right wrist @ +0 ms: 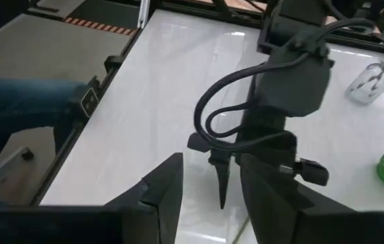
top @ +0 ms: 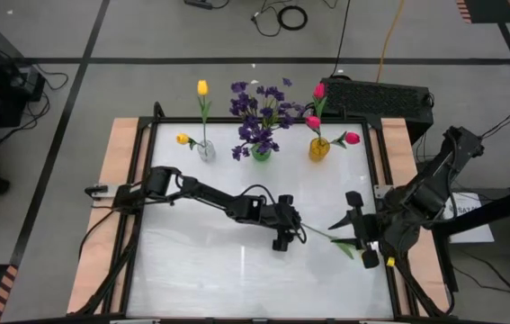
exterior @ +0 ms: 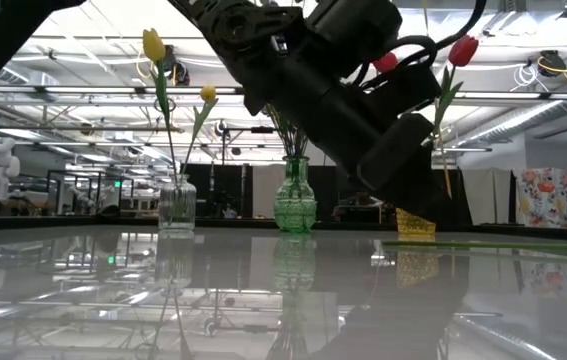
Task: Sort flowers into vase by color
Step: Put the yellow flower into the transparent vase
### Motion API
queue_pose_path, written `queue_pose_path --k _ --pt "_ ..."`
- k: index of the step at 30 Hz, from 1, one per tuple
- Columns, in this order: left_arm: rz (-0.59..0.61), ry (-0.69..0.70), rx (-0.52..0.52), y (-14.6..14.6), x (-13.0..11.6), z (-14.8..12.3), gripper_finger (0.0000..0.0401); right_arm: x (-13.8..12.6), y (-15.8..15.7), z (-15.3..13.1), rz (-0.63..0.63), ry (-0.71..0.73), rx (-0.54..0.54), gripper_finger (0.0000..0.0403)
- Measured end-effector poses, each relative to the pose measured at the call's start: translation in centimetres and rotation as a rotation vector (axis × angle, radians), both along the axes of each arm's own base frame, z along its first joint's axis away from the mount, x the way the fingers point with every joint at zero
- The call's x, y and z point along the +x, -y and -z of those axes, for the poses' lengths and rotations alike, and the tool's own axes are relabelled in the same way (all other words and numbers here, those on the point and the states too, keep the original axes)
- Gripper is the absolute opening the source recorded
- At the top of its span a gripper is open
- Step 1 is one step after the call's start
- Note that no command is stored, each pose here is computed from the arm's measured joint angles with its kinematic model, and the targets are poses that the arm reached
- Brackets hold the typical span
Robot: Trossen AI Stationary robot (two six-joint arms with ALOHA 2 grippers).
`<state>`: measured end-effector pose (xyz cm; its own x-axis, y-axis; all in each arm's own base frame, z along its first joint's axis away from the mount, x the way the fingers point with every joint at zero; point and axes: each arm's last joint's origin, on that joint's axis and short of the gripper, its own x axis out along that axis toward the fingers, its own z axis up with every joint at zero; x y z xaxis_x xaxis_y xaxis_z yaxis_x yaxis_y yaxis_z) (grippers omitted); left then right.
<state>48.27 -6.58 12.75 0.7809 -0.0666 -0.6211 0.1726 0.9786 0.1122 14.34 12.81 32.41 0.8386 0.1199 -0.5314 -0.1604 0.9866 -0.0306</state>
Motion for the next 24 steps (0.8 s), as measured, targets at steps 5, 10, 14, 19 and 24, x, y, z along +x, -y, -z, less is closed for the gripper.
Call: queue_pose_path --k 5,10,14,19,24 --pt "-0.018 0.001 -0.003 -1.0 0.1 0.0 0.0226 0.2 -0.2 0.2 -0.002 0.005 0.001 0.0134" --pt "-0.023 -0.019 -0.022 -2.3 0.3 0.7 0.0226 0.3 -0.3 -0.3 -0.026 0.050 0.002 0.0132" --pt "-0.017 -0.078 -0.027 -2.6 0.0 1.5 0.0226 0.4 -0.4 -0.4 -0.039 0.065 -0.008 0.0132" --pt "-0.011 -0.089 -0.041 -2.9 -0.1 1.5 0.0212 0.4 -0.4 -0.4 -0.043 0.065 -0.016 0.0132" --pt "-0.015 -0.135 -0.132 -3.9 -0.2 1.7 0.0159 0.4 -0.4 -0.4 -0.046 0.066 -0.021 0.0132"
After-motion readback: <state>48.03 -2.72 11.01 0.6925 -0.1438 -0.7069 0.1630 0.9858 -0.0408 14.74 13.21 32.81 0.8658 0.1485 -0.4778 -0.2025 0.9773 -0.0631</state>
